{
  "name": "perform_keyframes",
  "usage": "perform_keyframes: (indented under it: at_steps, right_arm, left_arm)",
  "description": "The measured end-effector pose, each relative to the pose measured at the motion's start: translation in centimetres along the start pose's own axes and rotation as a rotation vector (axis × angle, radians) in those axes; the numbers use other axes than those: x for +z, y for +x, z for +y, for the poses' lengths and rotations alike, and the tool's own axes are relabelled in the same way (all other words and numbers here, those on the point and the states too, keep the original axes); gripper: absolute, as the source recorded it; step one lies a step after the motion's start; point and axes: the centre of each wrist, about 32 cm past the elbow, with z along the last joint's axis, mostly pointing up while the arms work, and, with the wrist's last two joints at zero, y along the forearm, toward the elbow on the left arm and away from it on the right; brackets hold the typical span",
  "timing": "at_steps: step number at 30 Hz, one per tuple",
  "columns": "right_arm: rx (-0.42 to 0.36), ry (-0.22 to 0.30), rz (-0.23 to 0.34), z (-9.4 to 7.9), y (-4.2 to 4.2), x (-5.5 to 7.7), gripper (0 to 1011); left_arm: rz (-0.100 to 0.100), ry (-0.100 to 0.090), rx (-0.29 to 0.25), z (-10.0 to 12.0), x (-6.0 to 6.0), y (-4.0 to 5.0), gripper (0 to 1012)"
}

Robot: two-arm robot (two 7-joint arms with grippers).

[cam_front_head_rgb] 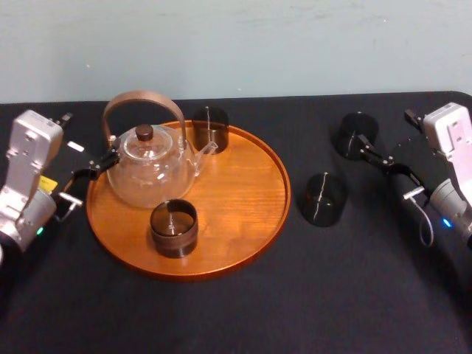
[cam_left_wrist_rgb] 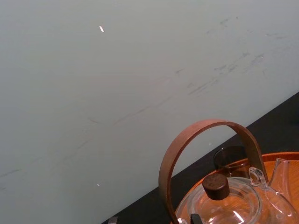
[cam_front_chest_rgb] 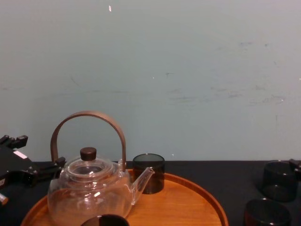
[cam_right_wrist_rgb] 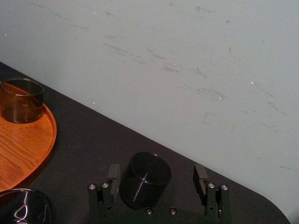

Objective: Pick up the glass from the table and place it on the tray.

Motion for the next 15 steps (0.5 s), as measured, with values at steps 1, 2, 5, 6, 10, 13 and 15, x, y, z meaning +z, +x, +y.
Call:
perform_keyframes:
  at_steps: [1, 2, 5, 6, 10, 13, 15]
  right_arm:
    - [0.0, 0.0, 0.0, 0.0, 0.0, 0.0, 1002]
    - [0.0, 0.0, 0.0, 0.0, 0.0, 0.0, 1002]
    - [0.0, 0.0, 0.0, 0.0, 0.0, 0.0, 1002]
    - [0.0, 0.0, 0.0, 0.0, 0.0, 0.0, 1002]
    - [0.0, 0.0, 0.0, 0.0, 0.0, 0.0, 1002]
    - [0.0, 0.0, 0.0, 0.0, 0.0, 0.0, 1002]
    - [0.0, 0.0, 0.0, 0.0, 0.0, 0.0, 1002]
  left_arm:
    - [0.0, 0.0, 0.0, 0.0, 0.0, 0.0, 1010]
    - [0.0, 0.0, 0.0, 0.0, 0.0, 0.0, 1010]
    - [0.0, 0.0, 0.0, 0.0, 0.0, 0.0, 1010]
    - [0.0, 0.0, 0.0, 0.0, 0.0, 0.0, 1009]
    - [0.0, 0.0, 0.0, 0.0, 0.0, 0.0, 1010]
    - [0.0, 0.0, 0.0, 0.0, 0.0, 0.0, 1009]
    - [0.0, 0.0, 0.0, 0.0, 0.0, 0.0, 1009]
